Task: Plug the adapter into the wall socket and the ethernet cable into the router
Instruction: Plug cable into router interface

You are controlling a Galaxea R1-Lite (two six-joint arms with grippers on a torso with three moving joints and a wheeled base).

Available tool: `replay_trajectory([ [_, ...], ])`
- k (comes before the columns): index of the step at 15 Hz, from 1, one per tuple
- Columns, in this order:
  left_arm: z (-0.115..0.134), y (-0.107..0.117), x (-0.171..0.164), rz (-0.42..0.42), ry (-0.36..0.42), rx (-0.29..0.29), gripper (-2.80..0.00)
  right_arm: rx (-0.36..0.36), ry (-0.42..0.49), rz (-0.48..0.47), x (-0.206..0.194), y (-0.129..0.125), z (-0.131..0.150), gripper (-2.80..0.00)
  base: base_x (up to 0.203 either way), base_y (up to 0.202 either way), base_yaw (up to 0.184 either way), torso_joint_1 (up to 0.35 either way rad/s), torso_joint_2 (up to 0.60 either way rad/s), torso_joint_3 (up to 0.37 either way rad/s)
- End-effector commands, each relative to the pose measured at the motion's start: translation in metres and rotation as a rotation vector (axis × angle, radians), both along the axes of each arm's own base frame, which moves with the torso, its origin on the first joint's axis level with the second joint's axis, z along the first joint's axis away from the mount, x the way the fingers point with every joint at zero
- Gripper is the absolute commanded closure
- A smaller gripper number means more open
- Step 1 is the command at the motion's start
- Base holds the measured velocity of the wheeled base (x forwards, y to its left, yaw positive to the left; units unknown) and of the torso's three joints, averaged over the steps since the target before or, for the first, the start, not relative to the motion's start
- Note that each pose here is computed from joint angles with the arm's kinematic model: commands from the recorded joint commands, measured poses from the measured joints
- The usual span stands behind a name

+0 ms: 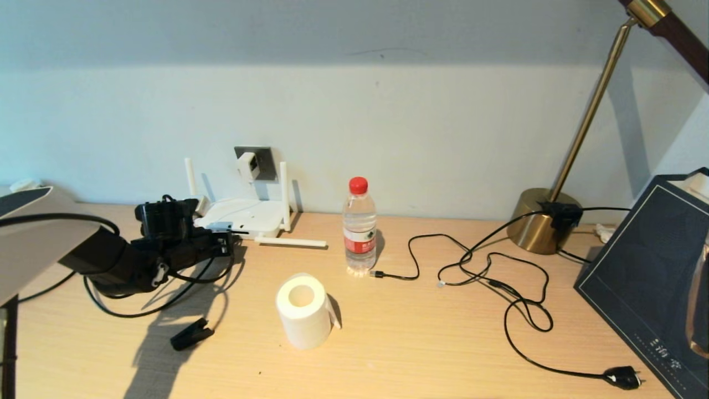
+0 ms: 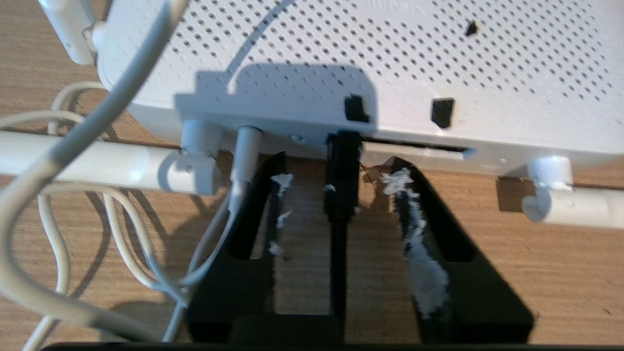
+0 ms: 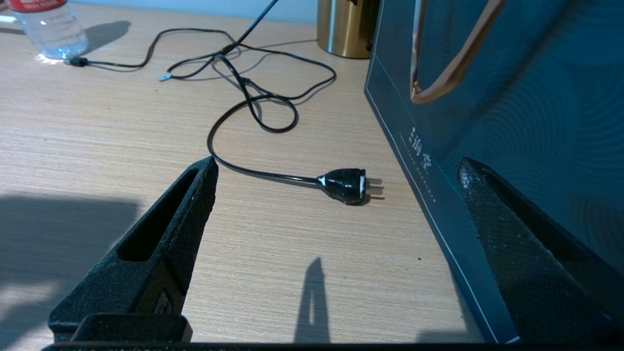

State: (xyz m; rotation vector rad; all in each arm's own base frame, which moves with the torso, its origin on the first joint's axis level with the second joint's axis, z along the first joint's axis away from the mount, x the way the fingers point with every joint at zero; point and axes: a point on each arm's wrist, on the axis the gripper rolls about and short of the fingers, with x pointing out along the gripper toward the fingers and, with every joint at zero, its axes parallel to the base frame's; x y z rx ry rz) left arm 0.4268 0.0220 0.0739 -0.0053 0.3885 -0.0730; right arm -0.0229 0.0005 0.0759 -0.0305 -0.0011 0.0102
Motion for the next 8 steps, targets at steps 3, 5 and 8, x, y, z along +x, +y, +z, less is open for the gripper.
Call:
replay_trajectory([
  [3,0.013,-0.003,-0.023,-0.01,0.014,-0.005,-2.8,0.0,-0.001,0.001,0.0,0.0,0.0,-2.8,0.0,0.0,0.0,0.0,0.0,0.0],
  [5,0.022,-0.006,-0.039,-0.024,0.018,-0.01,-2.8,0.0,-0.001,0.001,0.0,0.0,0.0,-2.8,0.0,0.0,0.0,0.0,0.0,0.0],
  [8,0.034,-0.013,-0.072,-0.064,0.031,-0.022,-2.8,0.0,-0.001,0.001,0.0,0.0,0.0,-2.8,0.0,0.0,0.0,0.0,0.0,0.0],
])
